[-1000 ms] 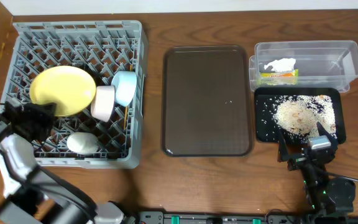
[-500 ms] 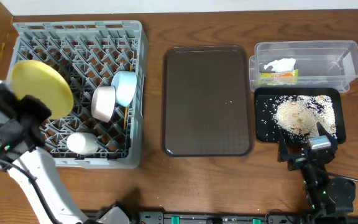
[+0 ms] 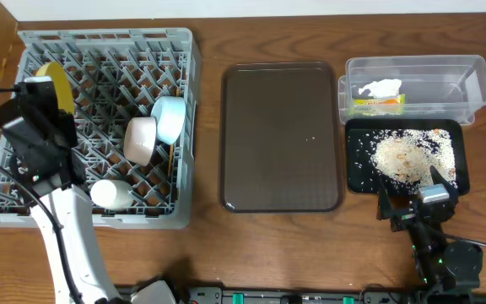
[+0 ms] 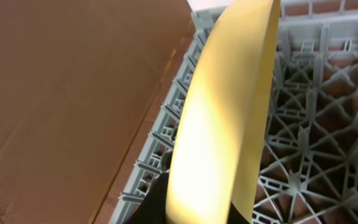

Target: Sort waste into correct bins and load items into the dishwasher

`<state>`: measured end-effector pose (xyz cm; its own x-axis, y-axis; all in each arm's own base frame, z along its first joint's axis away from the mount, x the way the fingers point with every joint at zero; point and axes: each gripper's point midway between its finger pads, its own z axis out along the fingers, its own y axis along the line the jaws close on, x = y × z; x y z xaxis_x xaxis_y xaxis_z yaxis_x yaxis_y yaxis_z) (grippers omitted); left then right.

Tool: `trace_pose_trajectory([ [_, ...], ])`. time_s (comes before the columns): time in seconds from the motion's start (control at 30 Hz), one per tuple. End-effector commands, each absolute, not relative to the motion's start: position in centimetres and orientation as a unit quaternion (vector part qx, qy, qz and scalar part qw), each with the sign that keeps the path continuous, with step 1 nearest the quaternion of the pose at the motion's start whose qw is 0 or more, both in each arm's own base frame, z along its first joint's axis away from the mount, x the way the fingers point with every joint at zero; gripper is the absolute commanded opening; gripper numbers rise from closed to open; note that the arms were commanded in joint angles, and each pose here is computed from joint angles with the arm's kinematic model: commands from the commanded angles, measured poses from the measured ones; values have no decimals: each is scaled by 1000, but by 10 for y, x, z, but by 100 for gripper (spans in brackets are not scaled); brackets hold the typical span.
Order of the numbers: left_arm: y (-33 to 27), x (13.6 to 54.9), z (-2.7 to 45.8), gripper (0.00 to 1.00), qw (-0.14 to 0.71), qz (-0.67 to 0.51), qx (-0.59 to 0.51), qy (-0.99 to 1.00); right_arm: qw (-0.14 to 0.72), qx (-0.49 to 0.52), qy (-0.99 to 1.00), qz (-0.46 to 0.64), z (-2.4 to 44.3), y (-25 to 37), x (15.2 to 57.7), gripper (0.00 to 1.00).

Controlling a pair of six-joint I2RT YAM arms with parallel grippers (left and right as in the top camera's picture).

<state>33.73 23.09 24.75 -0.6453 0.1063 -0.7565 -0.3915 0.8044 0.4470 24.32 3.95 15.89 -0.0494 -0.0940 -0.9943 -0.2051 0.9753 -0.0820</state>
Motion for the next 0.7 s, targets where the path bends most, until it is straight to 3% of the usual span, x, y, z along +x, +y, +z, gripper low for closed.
trace_pose_trajectory([
  [0.0, 232, 344, 228, 7, 387, 302, -69, 869, 681, -95, 725, 39, 158, 36, 244, 99],
  [0.23, 220, 353, 201, 8, 358, 281, -50, 889, 681, -95, 725, 39, 158, 36, 244, 99],
  [0.27, 221, 353, 198, 14, 353, 281, -51, 891, 681, -95, 725, 39, 158, 36, 244, 99],
  [0.37, 220, 351, 190, 75, 352, 262, -89, 894, 681, -95, 725, 39, 158, 36, 244, 99],
  [0.4, 220, 350, 191, 81, 359, 252, -114, 891, 681, -95, 725, 39, 158, 36, 244, 99],
  [0.67, 190, 321, 218, 87, 402, 150, -261, 865, 681, -95, 725, 39, 158, 36, 244, 99],
])
